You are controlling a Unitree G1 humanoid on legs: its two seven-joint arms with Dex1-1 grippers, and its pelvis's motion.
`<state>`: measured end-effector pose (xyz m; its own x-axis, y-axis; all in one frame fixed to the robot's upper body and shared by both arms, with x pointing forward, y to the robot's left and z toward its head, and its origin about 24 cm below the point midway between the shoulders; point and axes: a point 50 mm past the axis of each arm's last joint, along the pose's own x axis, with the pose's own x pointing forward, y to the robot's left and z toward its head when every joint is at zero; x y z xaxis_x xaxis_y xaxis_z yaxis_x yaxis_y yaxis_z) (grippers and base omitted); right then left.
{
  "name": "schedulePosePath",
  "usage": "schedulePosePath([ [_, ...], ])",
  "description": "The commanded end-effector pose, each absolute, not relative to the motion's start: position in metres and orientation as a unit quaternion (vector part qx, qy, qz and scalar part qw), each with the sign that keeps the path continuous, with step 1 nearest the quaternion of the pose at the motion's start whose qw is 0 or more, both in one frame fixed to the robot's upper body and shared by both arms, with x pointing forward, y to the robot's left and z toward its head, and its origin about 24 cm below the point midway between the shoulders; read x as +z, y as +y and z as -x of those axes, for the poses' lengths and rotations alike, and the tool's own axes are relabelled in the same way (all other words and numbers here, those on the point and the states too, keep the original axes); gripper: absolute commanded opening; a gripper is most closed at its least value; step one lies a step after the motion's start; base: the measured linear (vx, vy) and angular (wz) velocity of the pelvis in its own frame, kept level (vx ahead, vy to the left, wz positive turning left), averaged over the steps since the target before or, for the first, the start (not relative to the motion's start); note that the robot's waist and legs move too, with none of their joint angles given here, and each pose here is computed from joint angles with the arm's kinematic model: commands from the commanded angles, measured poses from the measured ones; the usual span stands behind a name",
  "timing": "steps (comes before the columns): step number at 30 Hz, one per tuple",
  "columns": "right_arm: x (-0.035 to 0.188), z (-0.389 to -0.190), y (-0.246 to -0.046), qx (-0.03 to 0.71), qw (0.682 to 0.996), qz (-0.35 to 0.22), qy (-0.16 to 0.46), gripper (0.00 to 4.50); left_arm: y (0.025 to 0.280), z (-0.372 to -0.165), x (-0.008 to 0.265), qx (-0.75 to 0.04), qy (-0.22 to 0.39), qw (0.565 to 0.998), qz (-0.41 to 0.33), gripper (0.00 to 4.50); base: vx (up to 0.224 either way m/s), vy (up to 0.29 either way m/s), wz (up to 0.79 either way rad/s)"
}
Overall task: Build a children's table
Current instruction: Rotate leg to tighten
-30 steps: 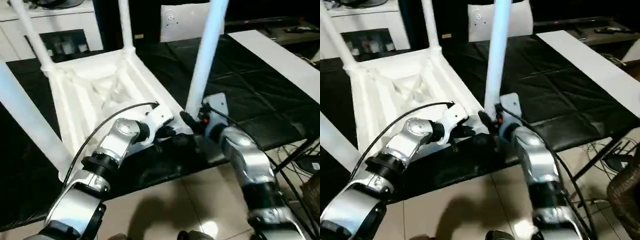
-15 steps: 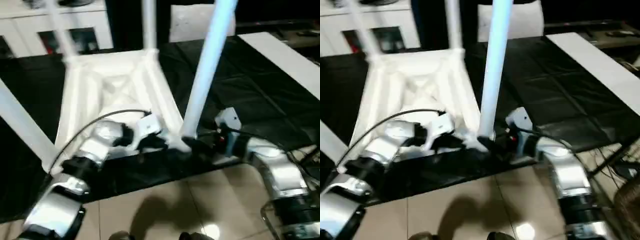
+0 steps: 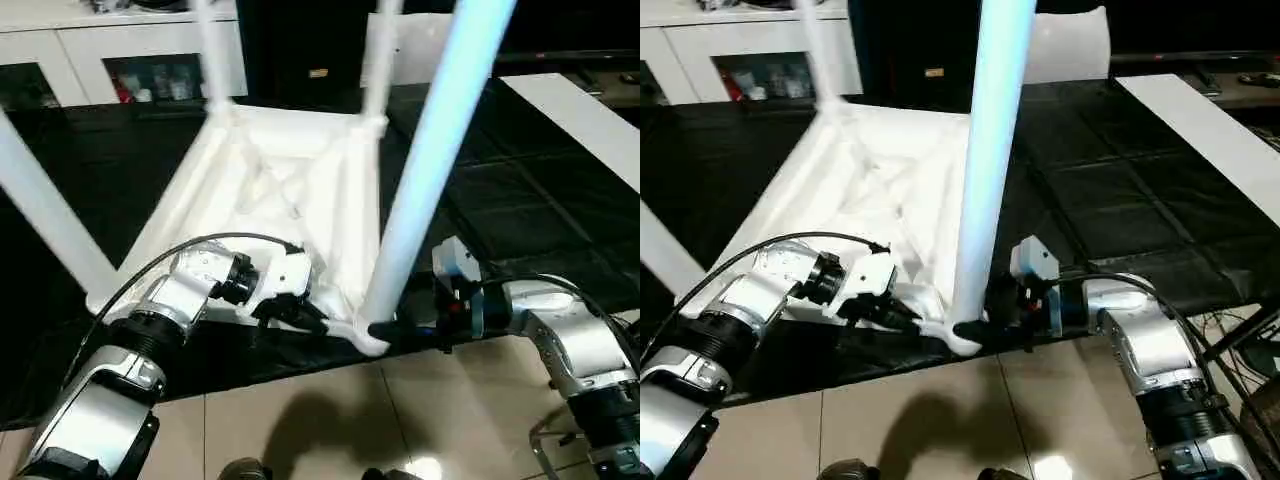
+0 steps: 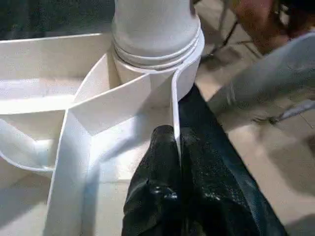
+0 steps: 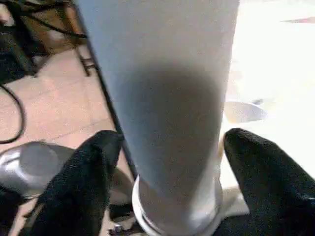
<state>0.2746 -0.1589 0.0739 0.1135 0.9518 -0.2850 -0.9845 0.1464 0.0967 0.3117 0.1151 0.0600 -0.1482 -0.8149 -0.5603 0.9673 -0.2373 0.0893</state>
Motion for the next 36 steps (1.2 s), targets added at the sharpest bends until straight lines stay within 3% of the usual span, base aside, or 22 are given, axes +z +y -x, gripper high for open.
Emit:
schedulePosePath([
  [1,0.081,-0.276,-0.159,0.667,0.729,0.063,0.14,3.35,0.105,-0.31,0.066,-0.772,0.133,0.553,-0.284,0.0,0.0,0.0,0.0],
  [16,0.081,-0.272,-0.157,0.704,0.688,0.055,0.165,2.1,0.11,-0.311,0.065,-0.778,0.139,0.538,-0.295,0.0,0.0,0.0,0.0],
  [23,0.08,-0.271,-0.152,0.699,0.696,0.038,0.161,2.03,0.11,-0.312,0.064,-0.77,0.14,0.555,-0.283,0.0,0.0,0.0,0.0],
  [28,0.071,-0.281,-0.139,0.616,0.773,0.02,0.152,2.01,0.094,-0.322,0.064,-0.721,0.138,0.628,-0.258,0.0,0.0,0.0,0.0],
  [31,0.061,-0.293,-0.121,0.524,0.837,0.005,0.159,2.0,0.079,-0.334,0.065,-0.651,0.14,0.712,-0.221,0.0,-0.04,0.0,-0.02],
  [36,0.061,-0.308,-0.094,0.425,0.89,-0.054,0.158,1.96,0.062,-0.344,0.069,-0.578,0.138,0.785,-0.176,0.0,-0.012,0.002,-0.01],
])
